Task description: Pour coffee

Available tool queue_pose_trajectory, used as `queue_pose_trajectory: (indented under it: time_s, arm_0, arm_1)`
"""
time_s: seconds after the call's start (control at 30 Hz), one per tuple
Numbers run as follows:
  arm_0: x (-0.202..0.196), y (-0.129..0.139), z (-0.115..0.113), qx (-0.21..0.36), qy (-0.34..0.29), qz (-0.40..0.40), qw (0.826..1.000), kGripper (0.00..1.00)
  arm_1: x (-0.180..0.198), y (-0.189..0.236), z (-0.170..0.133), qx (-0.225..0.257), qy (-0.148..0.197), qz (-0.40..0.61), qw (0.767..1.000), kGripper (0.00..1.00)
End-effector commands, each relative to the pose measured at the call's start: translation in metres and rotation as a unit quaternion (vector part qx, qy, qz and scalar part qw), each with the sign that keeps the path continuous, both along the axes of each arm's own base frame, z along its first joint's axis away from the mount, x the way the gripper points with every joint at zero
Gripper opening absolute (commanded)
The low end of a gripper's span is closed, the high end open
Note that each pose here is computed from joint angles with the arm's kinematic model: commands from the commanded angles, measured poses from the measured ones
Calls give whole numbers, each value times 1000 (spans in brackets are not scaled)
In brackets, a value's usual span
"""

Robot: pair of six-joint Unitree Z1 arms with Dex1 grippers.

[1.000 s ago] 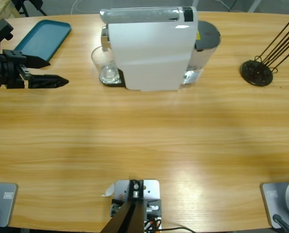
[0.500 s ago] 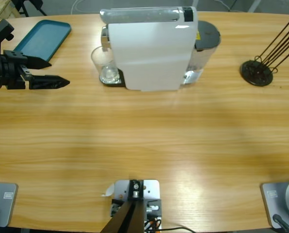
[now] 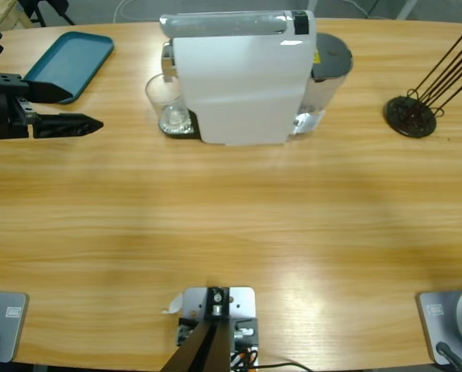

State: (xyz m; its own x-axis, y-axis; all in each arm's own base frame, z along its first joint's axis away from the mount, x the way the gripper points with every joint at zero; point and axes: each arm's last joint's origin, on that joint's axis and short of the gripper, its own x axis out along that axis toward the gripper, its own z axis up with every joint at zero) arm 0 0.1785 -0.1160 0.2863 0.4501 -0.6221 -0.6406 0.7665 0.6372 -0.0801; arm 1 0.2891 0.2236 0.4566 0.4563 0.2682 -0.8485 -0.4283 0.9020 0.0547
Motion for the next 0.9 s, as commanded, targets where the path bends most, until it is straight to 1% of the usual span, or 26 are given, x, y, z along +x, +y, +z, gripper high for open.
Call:
queue_pose_trajectory:
  time_s: [0.03, 0.17, 0.5, 0.67, 0.8, 0.9]
  arm_0:
    - [-10, -4, 2, 15, 15, -17, 1000, 1000]
    - [-11, -4, 4, 15, 3, -29, 999, 1000]
    - [-9, -5, 2, 19, 6, -27, 999, 1000]
    - [-8, -6, -1, 21, 13, -29, 999, 1000]
    - [-10, -5, -2, 20, 13, -30, 999, 1000]
    - [-7, -7, -6, 17, 19, -35, 999, 1000]
  arm_1:
    - [9, 11, -21, -20, 31, -1, 999, 1000]
    - [9, 11, -21, -21, 30, -2, 999, 1000]
    - [10, 12, -20, -19, 28, -2, 999, 1000]
    - [4, 7, -11, -12, 21, 0, 1000, 1000]
    - [-13, -2, 2, -5, 8, 11, 1000, 1000]
    - [-41, -17, 5, -2, -14, 43, 999, 1000]
